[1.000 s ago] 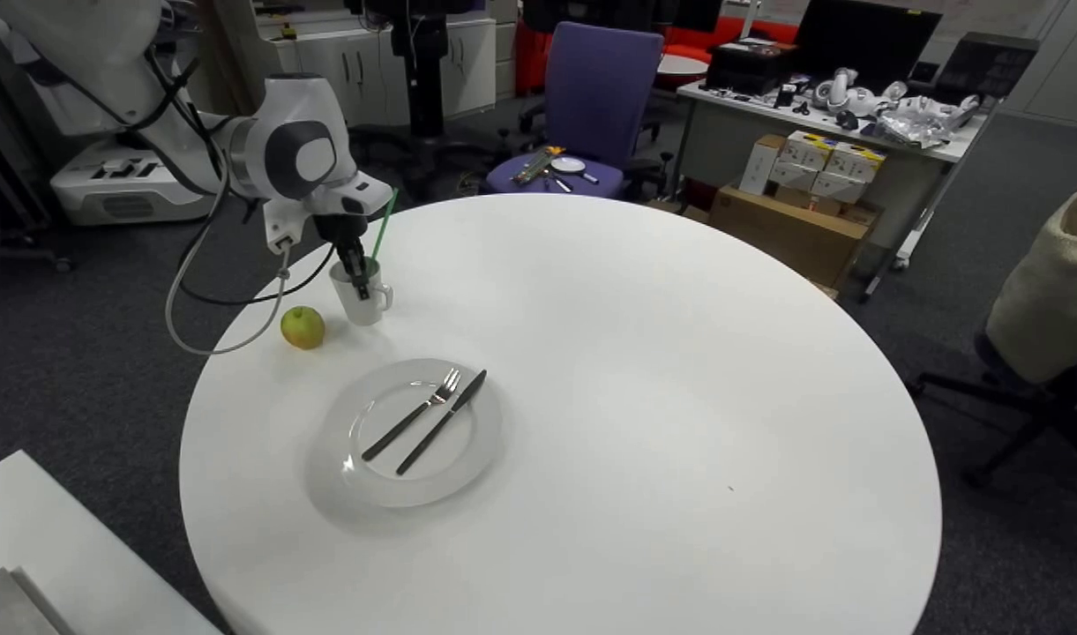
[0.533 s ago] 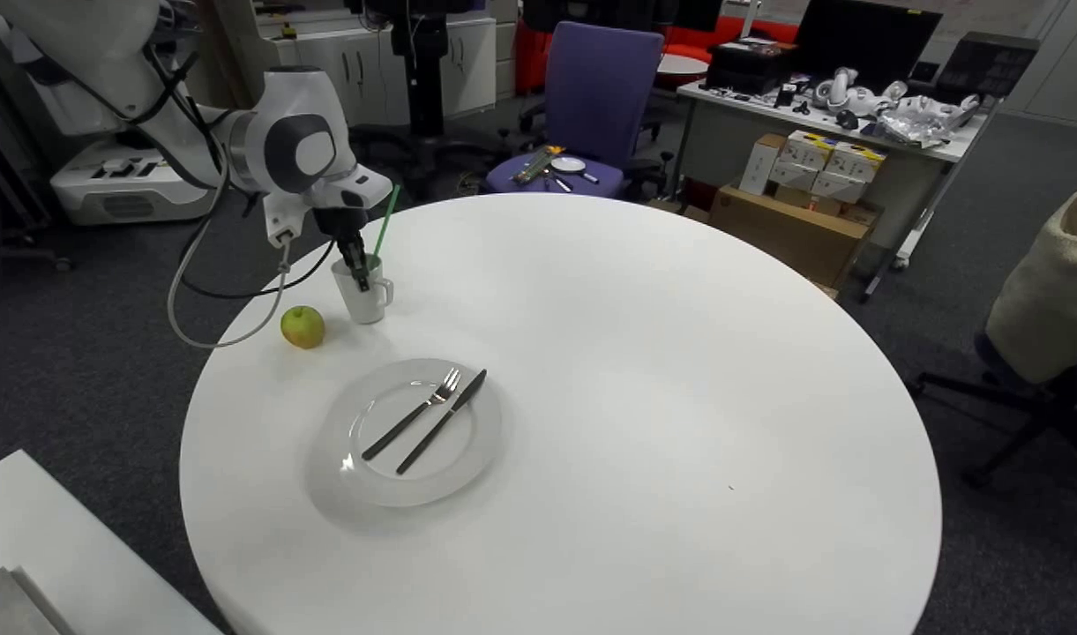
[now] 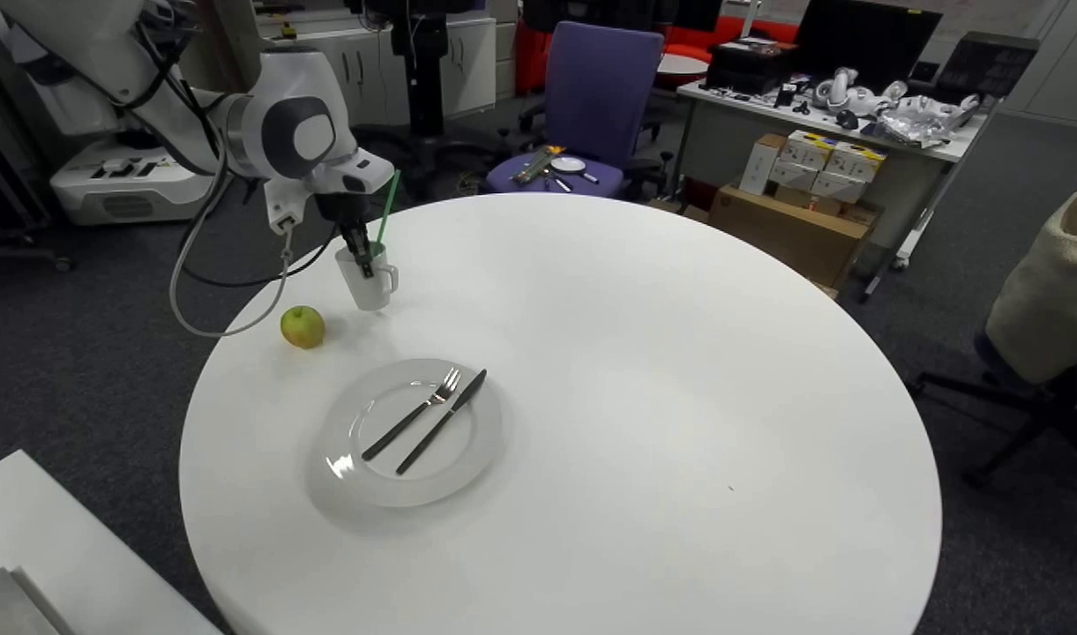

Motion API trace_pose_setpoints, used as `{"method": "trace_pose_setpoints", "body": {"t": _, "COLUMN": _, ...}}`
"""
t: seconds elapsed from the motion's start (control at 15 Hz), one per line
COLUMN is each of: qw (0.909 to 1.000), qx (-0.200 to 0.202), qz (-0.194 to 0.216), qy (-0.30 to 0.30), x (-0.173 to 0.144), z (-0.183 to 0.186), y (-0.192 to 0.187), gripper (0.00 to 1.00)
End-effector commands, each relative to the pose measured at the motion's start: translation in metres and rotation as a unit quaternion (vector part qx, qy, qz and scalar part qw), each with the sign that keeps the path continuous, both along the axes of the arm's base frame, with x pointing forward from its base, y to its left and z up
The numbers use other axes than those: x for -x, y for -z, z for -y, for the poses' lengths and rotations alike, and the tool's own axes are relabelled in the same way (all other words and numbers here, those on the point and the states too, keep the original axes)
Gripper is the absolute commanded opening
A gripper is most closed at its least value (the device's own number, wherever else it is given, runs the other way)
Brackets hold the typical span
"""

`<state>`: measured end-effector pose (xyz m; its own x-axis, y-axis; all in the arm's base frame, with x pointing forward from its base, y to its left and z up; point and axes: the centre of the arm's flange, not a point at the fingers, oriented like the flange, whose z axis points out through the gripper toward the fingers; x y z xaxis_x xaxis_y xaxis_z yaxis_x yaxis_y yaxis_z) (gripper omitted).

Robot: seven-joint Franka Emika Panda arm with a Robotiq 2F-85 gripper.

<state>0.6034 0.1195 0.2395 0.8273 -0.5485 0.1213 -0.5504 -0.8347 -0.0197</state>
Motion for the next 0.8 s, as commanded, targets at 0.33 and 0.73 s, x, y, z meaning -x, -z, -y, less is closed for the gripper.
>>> {"method": "trace_pose_setpoints", "body": {"t": 0.33, "qw": 0.9988, "qx": -0.006, "qz": 0.037, "qy": 0.031, "x": 0.001, "z": 0.095, "y": -0.078, "gripper": 0.02}}
{"method": "trace_pose_setpoints", "body": {"t": 0.73, "qw": 0.9997, "qx": 0.02, "qz": -0.011, "qy": -0.003, "x": 0.013, "z": 0.17, "y": -0.079, "gripper": 0.02}}
